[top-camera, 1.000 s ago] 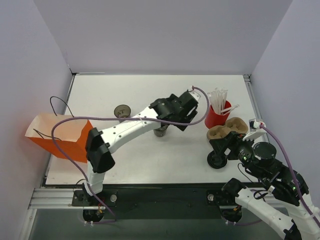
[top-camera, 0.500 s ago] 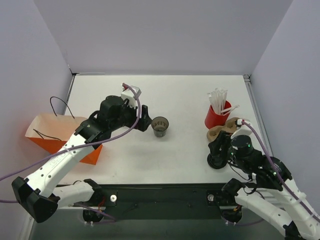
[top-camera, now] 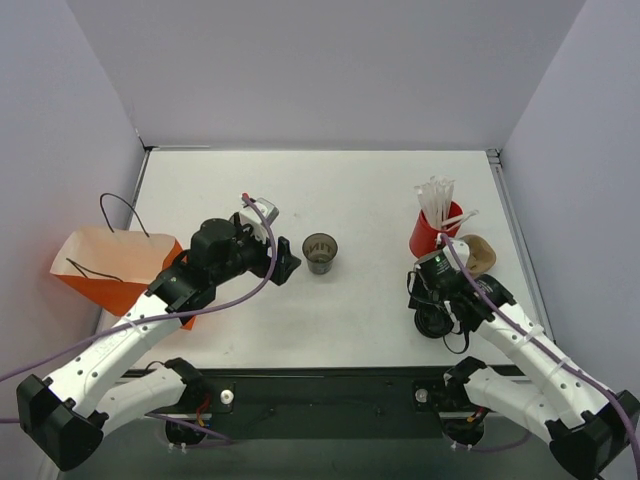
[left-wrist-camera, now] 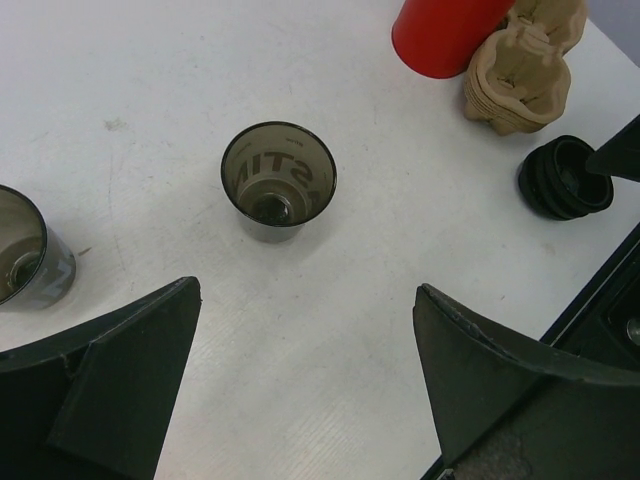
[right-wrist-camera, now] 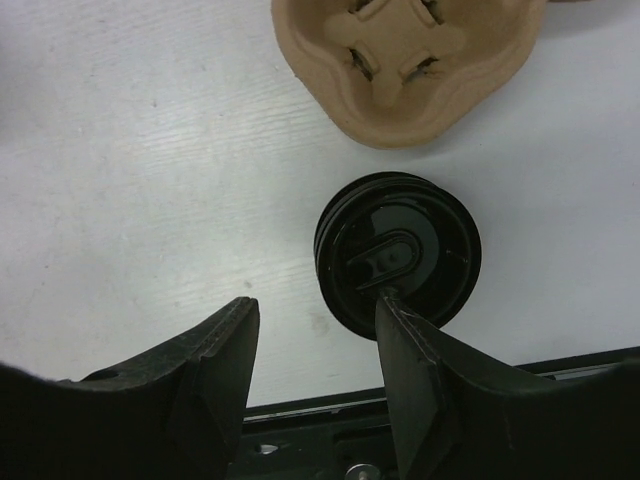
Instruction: Pack the takeout coffee
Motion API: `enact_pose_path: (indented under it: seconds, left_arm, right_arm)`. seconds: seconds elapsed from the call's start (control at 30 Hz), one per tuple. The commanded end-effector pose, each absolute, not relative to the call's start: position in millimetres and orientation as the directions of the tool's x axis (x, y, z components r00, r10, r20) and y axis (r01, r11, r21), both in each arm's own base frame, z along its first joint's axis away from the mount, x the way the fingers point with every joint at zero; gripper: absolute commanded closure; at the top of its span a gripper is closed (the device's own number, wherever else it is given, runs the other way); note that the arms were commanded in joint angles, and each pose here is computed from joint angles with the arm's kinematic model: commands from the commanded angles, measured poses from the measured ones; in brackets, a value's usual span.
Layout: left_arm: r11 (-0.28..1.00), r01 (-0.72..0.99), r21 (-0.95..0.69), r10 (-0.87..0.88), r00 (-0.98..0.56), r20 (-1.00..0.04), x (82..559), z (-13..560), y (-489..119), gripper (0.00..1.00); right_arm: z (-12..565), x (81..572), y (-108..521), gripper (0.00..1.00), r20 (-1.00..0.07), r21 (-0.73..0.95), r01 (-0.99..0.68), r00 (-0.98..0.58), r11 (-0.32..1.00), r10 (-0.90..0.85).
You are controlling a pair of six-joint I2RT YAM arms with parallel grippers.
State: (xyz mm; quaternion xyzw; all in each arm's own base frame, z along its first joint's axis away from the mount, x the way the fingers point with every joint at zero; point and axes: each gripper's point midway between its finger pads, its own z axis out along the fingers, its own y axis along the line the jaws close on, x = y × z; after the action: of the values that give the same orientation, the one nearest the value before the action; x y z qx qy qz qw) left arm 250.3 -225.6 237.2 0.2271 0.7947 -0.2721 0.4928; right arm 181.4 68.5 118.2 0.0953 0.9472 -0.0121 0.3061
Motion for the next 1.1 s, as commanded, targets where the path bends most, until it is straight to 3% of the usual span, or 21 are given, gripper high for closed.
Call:
enact_pose_path:
  seconds: [0.0,0.5,1.07]
  left_arm:
    - [0.709,0.679,-0.19,0.046,-0.314,-0.948,252.1,264.7,-232.4,0.03]
    - [0.734,0.664,-0.145,0.094,-0.31,-0.946,250.3,256.9,-226.4,0.07]
    - [0.723,0.678,-0.135,0.103,-0.298,-0.949,248.1,258.7,-227.6,0.1]
  right_arm:
    - [98.5,179.5,62.6,0.51,-0.527,0.05,0.199,-0.828,0.979,0.195]
    - [56.7,178.1,66.7,0.58,-0.451,0.068,0.213,-0.865,0.975,0.221]
    - [47.1,180.8,66.7,0.67,-0.418,0.045,0.232,-0.879,0.972,0.229]
